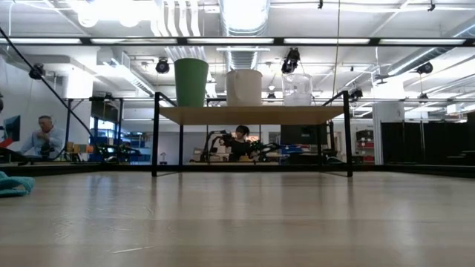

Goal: Stack small to large cups/mugs on shelf
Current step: Return to Home Position

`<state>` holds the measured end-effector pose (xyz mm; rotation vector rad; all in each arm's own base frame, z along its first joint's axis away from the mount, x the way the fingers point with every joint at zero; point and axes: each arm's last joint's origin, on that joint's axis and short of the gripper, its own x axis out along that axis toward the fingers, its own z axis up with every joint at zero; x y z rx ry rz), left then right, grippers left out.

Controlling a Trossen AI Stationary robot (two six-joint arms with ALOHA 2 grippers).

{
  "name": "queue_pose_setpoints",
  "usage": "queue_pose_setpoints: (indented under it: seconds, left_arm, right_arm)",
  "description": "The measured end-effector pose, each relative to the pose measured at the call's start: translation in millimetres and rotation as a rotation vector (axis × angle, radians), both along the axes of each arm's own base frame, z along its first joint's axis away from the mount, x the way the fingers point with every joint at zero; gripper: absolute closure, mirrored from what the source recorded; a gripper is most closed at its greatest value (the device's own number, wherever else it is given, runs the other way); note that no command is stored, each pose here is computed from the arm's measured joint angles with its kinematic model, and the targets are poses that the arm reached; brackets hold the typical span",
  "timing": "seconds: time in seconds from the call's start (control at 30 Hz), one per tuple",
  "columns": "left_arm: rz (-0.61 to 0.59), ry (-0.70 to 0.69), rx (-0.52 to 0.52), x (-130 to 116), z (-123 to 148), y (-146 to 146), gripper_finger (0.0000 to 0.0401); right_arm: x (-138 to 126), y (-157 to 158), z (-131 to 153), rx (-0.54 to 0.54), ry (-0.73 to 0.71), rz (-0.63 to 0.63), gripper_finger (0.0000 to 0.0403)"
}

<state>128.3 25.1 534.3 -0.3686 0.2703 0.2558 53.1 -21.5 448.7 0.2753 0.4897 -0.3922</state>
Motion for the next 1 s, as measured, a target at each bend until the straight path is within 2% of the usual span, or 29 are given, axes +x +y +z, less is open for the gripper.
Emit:
queue_pose_setpoints:
  seconds: [0.13,0.23,0.4,0.57,0.8,1.0]
  left_arm:
    - [0.002,-0.072,0.0,-6.4,-10.8,-1.2,0.0377]
    - [-0.001,-0.12,0.008,-8.6,-23.1,-1.8,0.0377]
    - [-0.021,-0.187,0.015,-7.9,-49.1,-2.2,0.0377]
    - [-0.045,-0.255,-0.003,-4.0,-81.1,-2.3,0.0377]
    - [-0.138,-0.41,0.018,-4.8,-122.7,-5.1,0.0377]
    - [-0.182,-0.405,0.017,-19.8,-158.5,-9.3,0.0377]
  right_arm:
    - [-0.9,4.4,-14.8,-0.013,-0.168,0.117,0.0326]
    - [-3.1,5.8,-29.2,-0.007,-0.233,0.117,0.033]
    - [-5.3,6.8,-53.1,0.041,-0.289,0.091,0.0327]
    - [-1.8,5.3,-75.6,0.019,-0.343,0.096,0.0321]
    - [12.7,3.1,-102.7,0.042,-0.461,0.224,0.0328]
    - [26.4,-2.3,-123.5,0.063,-0.509,0.236,0.0328]
